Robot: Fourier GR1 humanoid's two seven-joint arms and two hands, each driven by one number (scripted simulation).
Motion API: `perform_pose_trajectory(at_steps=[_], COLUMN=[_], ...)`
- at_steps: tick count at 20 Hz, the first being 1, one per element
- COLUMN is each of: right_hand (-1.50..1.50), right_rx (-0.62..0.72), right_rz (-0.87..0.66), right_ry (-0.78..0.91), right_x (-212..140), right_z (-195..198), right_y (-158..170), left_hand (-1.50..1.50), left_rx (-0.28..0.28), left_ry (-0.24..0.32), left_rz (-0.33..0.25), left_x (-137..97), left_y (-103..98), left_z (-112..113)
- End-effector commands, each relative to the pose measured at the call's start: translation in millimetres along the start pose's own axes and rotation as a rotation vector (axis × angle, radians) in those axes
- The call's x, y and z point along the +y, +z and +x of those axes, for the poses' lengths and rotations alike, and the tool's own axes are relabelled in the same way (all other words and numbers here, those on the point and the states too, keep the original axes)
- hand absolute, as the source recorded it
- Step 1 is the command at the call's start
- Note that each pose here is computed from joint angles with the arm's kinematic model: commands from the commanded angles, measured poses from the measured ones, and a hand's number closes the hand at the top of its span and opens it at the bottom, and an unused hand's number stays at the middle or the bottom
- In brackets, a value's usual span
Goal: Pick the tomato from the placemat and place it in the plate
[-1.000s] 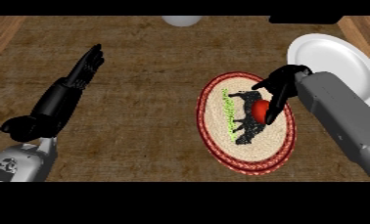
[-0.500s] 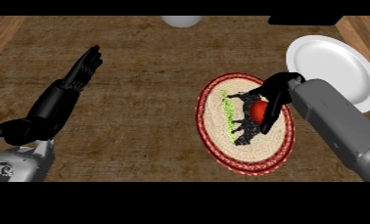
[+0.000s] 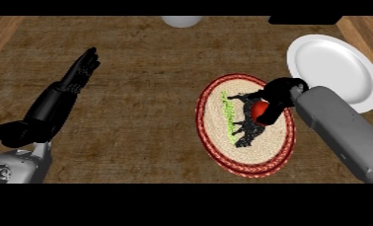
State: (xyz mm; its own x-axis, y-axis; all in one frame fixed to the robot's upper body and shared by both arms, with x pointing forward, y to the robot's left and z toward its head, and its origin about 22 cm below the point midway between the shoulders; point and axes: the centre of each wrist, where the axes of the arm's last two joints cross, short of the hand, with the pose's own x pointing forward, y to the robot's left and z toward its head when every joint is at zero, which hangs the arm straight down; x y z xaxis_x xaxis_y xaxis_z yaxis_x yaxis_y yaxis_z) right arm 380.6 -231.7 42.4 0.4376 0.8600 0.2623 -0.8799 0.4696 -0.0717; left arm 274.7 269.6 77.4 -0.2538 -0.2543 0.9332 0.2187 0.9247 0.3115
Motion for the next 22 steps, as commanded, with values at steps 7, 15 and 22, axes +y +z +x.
perform_pose_trajectory(at_steps=[7, 15, 22], right_hand=[1.5, 1.5, 1.5], right_rx=[-0.247, -0.546, -0.681], right_rz=[-0.445, -0.876, -1.119], right_ry=[0.766, 0.937, 0.871], right_x=[94, 144, 168], right_z=[72, 34, -31], right_y=[50, 90, 131], left_hand=[0.0, 0.0, 0.0], left_rx=[0.074, 0.101, 0.076], left_ry=[0.004, -0.013, -0.015], left_rz=[0.045, 0.099, 0.108], left_x=[3, 11, 15], left_y=[9, 23, 36], left_z=[-14, -19, -19])
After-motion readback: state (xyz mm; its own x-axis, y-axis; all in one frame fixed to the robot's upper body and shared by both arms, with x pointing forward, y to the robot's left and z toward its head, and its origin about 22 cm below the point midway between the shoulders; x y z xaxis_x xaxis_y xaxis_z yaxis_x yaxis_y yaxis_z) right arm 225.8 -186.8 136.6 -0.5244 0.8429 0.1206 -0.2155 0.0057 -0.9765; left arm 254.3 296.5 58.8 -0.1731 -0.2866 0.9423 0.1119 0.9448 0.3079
